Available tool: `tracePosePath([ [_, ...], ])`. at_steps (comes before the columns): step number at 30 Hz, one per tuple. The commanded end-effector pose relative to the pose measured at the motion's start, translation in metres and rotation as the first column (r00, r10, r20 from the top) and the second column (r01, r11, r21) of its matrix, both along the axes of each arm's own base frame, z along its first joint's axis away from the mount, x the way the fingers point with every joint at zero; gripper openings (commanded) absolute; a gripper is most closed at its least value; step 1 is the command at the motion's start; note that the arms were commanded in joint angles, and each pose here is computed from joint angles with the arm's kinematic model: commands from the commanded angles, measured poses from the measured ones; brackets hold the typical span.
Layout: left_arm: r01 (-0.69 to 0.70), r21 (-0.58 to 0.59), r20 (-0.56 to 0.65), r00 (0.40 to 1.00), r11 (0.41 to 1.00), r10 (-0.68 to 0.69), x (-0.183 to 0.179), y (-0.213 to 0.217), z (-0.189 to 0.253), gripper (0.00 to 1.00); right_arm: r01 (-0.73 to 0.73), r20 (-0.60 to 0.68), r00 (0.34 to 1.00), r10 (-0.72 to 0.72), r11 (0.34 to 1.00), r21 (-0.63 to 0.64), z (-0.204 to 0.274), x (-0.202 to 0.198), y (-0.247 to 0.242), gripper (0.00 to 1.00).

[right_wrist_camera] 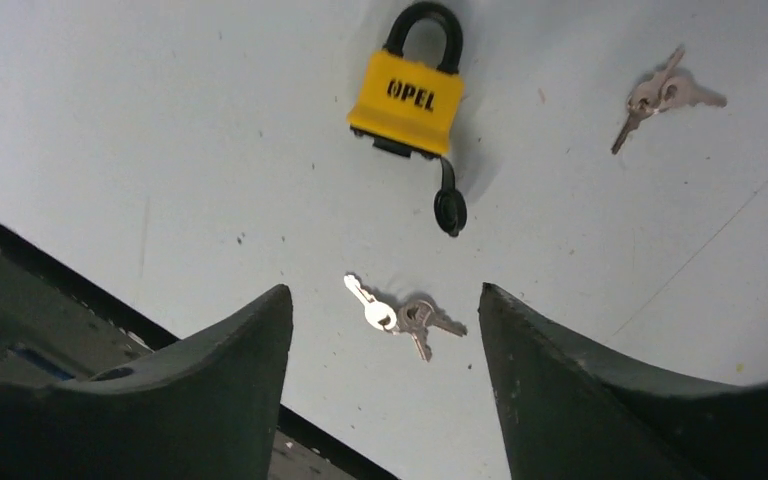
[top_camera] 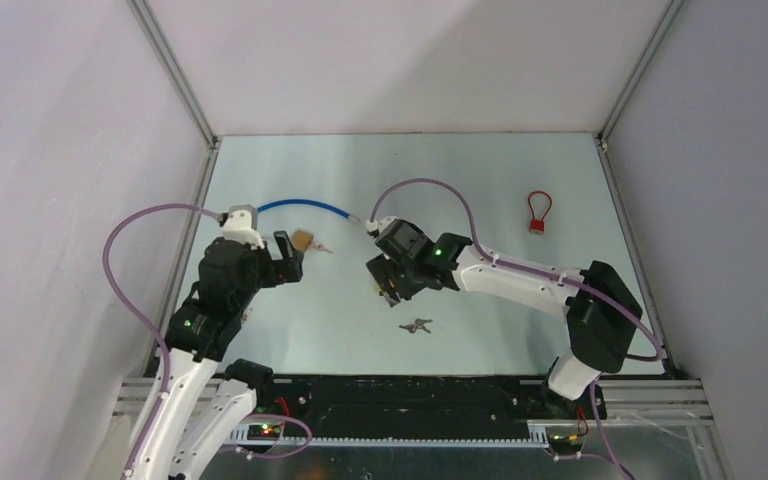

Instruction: Unlock with the key

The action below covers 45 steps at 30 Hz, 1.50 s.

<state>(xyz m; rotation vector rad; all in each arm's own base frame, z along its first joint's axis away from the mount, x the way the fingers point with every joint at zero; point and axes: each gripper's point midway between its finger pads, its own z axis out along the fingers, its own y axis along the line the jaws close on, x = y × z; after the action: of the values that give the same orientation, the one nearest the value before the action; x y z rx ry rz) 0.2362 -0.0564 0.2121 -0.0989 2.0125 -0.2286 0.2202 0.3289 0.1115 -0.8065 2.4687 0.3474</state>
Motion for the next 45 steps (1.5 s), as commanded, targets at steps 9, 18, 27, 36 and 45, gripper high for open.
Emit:
tracePosePath([
  [9, 0.123, -0.071, 0.031, 0.992, 0.990, -0.122, -0.003, -0.025, 0.018, 0.98, -0.113, -0.170, 0.982, 0.083, 0.978, -0.177, -0.066, -0.041, -0.020, 0.57],
  [18, 0.191, -0.095, 0.035, 0.981, 0.977, -0.189, -0.009, -0.036, 0.019, 0.98, -0.134, -0.251, 0.966, 0.062, 0.950, -0.282, -0.107, -0.063, -0.033, 0.56],
  [27, 0.213, -0.130, -0.010, 0.976, 0.968, -0.217, -0.008, -0.045, 0.011, 0.98, -0.110, -0.282, 0.959, 0.027, 0.952, -0.286, -0.121, -0.080, -0.055, 0.32],
  [36, 0.231, -0.272, -0.088, 0.961, 0.934, -0.263, -0.008, -0.069, -0.011, 0.98, -0.067, -0.205, 0.978, 0.037, 0.988, -0.138, -0.105, -0.073, -0.045, 0.00],
  [45, 0.231, -0.480, -0.102, 0.943, 0.846, -0.316, -0.012, -0.107, -0.030, 0.98, -0.097, -0.018, 0.995, 0.101, 0.980, 0.172, -0.056, -0.055, -0.018, 0.00],
])
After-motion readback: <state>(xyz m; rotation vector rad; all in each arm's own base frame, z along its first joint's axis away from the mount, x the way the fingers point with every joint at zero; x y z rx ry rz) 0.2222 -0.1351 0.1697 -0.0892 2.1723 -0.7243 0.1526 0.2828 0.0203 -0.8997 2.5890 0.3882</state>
